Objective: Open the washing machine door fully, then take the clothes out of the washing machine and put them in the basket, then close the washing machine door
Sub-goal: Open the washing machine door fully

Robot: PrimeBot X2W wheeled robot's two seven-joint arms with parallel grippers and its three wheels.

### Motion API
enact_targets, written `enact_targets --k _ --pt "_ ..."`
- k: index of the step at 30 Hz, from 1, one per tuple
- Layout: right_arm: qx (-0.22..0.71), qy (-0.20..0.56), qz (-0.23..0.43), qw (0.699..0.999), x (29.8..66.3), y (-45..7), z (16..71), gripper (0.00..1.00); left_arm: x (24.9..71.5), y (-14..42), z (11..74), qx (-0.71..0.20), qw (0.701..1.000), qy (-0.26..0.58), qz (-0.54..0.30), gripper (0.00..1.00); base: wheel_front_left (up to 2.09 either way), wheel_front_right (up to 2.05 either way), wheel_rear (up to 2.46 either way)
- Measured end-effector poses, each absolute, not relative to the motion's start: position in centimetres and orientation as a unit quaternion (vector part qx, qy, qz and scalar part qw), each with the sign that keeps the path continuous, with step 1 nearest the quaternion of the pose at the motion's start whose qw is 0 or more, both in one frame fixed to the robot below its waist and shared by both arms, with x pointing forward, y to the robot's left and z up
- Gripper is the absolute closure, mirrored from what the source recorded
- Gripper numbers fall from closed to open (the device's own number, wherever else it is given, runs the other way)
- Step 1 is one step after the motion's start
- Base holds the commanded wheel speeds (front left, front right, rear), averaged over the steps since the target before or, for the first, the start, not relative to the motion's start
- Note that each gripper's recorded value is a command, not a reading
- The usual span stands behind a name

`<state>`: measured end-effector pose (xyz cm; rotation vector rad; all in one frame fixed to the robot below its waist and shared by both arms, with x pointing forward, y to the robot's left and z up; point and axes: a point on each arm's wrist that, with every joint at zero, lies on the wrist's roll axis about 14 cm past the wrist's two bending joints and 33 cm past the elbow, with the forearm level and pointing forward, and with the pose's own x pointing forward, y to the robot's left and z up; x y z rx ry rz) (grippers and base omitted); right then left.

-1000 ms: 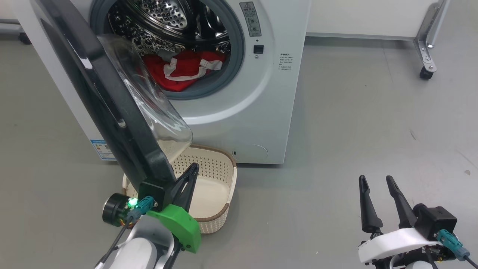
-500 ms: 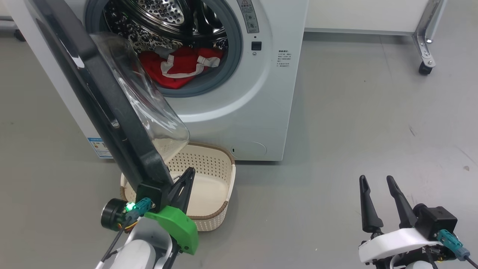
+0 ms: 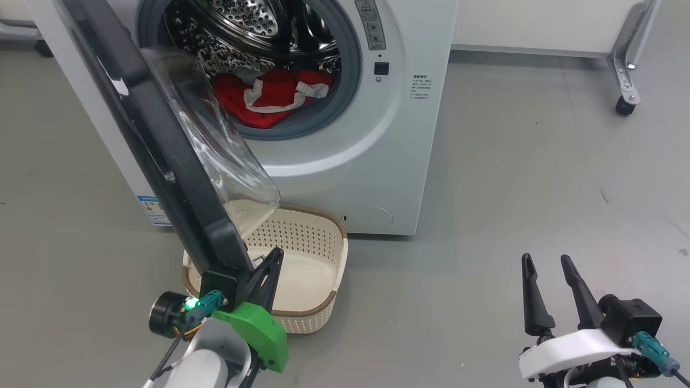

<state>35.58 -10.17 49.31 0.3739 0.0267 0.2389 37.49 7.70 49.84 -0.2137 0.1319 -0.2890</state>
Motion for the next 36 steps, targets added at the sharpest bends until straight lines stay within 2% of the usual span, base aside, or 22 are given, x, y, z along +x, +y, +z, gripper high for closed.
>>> enact_targets --k 23,36 --pt "0.188 0.022 0.171 0.967 35.7 -6.8 49.3 0.0 36.1 10.8 50.0 -0.121 0.987 0.052 -0.094 1.0 0.0 0.0 0.0" --pt "0.192 0.036 0.216 0.957 35.9 -3.5 49.0 0.0 34.9 14.5 49.8 -0.129 0.99 0.044 -0.034 1.0 0.0 0.0 0.0"
